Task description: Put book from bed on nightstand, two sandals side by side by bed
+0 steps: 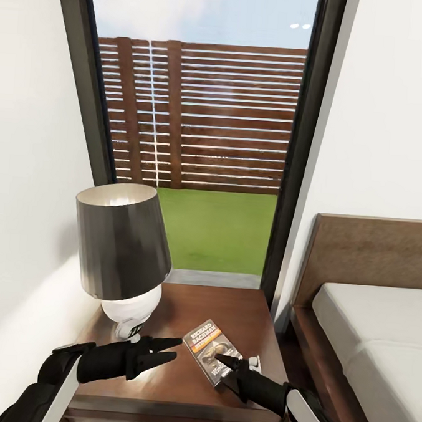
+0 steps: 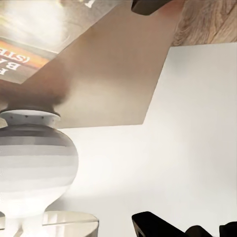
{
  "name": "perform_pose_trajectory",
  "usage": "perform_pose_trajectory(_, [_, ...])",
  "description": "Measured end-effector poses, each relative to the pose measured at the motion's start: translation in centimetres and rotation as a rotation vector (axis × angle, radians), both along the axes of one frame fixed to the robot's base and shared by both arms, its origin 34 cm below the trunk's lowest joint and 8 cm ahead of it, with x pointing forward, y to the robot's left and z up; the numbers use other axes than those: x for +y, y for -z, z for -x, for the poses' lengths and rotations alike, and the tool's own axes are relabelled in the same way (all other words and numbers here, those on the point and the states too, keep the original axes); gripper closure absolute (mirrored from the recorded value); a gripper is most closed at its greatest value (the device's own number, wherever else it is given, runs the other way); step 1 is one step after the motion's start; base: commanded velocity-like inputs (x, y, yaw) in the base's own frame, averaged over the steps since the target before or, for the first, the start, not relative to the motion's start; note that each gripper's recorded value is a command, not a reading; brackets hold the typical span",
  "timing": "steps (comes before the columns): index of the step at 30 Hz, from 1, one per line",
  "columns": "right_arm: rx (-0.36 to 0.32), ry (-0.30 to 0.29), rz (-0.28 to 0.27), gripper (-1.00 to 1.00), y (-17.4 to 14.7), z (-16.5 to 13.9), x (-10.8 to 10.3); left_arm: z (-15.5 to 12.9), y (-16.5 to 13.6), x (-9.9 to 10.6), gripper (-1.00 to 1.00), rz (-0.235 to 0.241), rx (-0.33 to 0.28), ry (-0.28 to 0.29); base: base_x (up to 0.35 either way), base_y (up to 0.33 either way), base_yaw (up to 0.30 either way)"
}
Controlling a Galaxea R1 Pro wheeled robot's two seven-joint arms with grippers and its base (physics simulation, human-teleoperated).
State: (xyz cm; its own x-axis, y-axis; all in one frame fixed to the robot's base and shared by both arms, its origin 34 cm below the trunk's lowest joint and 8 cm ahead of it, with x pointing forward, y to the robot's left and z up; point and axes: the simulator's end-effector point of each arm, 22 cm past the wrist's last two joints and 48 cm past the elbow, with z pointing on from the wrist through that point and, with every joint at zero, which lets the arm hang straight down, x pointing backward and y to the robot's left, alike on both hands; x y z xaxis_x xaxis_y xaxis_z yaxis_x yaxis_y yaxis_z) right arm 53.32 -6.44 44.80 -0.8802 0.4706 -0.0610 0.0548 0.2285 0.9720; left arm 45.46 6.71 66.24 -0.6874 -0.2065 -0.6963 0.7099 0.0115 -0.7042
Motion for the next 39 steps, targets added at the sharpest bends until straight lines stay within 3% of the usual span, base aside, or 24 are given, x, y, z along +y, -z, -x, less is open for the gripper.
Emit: perform_pose_trajectory(39, [-0.007,0.006,0.0,-1.0,-8.6,-2.2,0.0,-2.1,-8.6,0.0,-1.0,-0.001,0.002,0.0,0.0,0.0,0.0])
